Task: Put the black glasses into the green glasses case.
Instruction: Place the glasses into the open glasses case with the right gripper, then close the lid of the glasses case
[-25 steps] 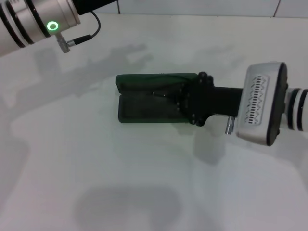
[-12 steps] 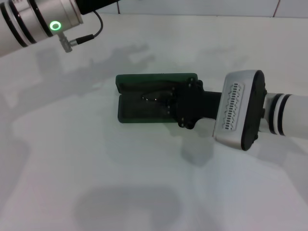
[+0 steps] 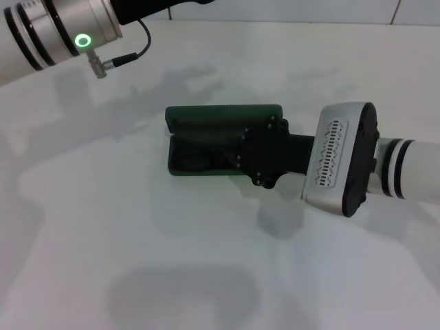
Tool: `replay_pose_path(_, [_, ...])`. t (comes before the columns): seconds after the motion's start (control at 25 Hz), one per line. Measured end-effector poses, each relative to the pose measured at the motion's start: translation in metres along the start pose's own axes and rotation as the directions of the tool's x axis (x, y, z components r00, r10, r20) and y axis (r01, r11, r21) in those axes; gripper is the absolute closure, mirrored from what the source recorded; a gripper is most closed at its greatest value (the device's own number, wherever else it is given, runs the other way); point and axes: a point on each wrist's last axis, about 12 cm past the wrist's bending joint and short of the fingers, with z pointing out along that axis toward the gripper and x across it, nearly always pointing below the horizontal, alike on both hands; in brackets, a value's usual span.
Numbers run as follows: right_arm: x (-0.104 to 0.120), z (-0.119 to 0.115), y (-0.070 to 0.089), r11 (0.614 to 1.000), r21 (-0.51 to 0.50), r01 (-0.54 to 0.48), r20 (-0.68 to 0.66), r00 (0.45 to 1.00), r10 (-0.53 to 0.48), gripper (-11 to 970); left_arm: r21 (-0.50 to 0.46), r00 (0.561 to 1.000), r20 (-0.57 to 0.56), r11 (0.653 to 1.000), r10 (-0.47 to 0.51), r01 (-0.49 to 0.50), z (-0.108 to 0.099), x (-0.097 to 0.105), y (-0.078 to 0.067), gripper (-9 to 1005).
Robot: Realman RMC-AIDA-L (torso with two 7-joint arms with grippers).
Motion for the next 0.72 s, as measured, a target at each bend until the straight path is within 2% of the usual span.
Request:
replay_pose_path(0.4, [-0.003, -0.009, 0.01, 0.998, -0.048, -0.038, 0.064, 0.997, 0.041, 817, -0.012, 1.0, -0.004, 1.0, -0.003, 0.003, -0.003, 0.002, 0.001, 527])
replay_pose_path(0.56, [0.001, -0.034, -0.006, 0.992, -0.046, -0.121, 0.161, 0.979, 0.127, 816, -0.065, 0.999, -0.047, 0.998, -0.021, 0.017, -0.015, 0.006, 0.008, 527])
replay_pose_path(0.64, [0.009, -0.056, -0.019, 0.98, -0.043, -0.193, 0.227, 0.953, 0.198, 816, -0.101, 0.994, -0.105, 0.995, -0.036, 0.025, -0.021, 0.011, 0.012, 527])
replay_pose_path(0.72, [0.027, -0.086, -0.039, 0.951, -0.008, -0.31, 0.284, 0.911, 0.3, 816, -0.109, 0.983, -0.178, 0.994, -0.041, 0.021, -0.026, 0.016, 0.014, 527])
